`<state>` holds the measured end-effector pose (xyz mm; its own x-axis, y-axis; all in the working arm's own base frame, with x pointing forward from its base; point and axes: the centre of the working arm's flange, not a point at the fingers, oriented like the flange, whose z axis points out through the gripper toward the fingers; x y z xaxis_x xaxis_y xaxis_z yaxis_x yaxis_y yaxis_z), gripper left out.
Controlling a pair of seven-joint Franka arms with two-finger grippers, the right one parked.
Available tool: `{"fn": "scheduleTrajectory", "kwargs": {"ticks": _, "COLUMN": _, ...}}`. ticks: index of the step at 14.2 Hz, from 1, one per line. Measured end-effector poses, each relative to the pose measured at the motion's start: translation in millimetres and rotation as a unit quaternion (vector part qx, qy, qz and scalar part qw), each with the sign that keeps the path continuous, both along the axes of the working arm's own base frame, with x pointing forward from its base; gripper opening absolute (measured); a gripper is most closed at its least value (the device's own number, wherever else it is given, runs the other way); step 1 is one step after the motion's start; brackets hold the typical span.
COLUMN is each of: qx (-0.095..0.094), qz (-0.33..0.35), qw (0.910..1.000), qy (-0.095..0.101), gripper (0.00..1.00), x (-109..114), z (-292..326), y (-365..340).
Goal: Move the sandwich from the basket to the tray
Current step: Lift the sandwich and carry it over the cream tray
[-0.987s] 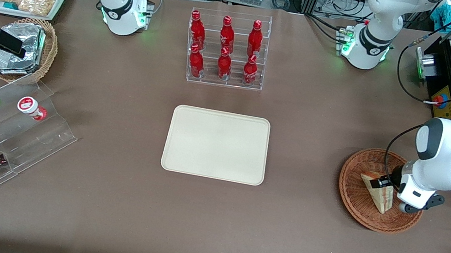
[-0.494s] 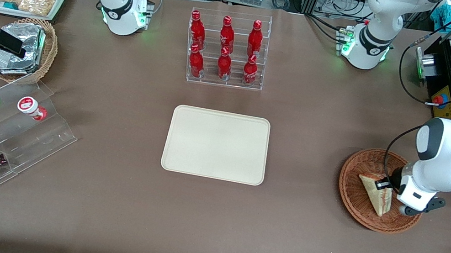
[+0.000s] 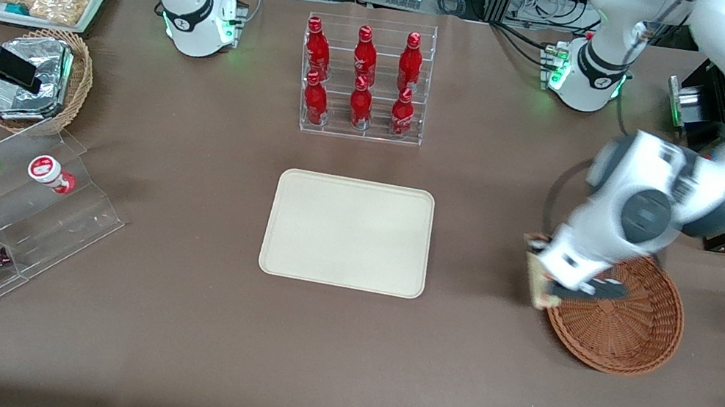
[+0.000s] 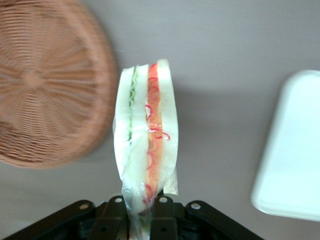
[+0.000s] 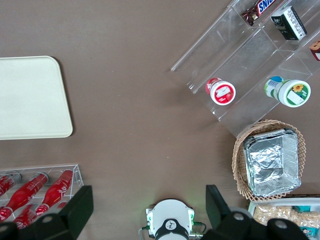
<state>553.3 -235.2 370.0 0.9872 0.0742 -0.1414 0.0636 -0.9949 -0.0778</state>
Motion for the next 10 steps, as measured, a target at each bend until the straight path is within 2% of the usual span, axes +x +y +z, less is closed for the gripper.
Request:
{"fn": "scheduleTrajectory", "kwargs": {"ticks": 2, "qx": -0.003, "qz": -0.023, "qw": 0.9997, "qy": -0.004, "gripper": 0.15, "x": -23.5, "z": -2.2, "y": -78.9}}
{"fn": "scheduleTrajectory", "kwargs": {"ticks": 5, "qx": -0.008, "qz": -0.046, "qw": 0.9988, "qy": 0.015, "gripper": 0.15, "x": -46.8, "z": -40.0, "y": -166.5}}
{"fn": "scheduleTrajectory", "kwargs": {"ticks": 8, "qx": -0.015, "qz": -0.043, "qw": 0.9986, "qy": 0.026, "gripper": 0.16, "x": -64.4, "z": -82.2, "y": -233.9}}
{"fn": "scheduleTrajectory", "kwargs": {"ticks": 10, "qx": -0.026, "qz": -0.047, "qw": 0.9983, "qy": 0.022, "gripper": 0.17, "x": -73.5, "z": -94.0, "y": -260.7}}
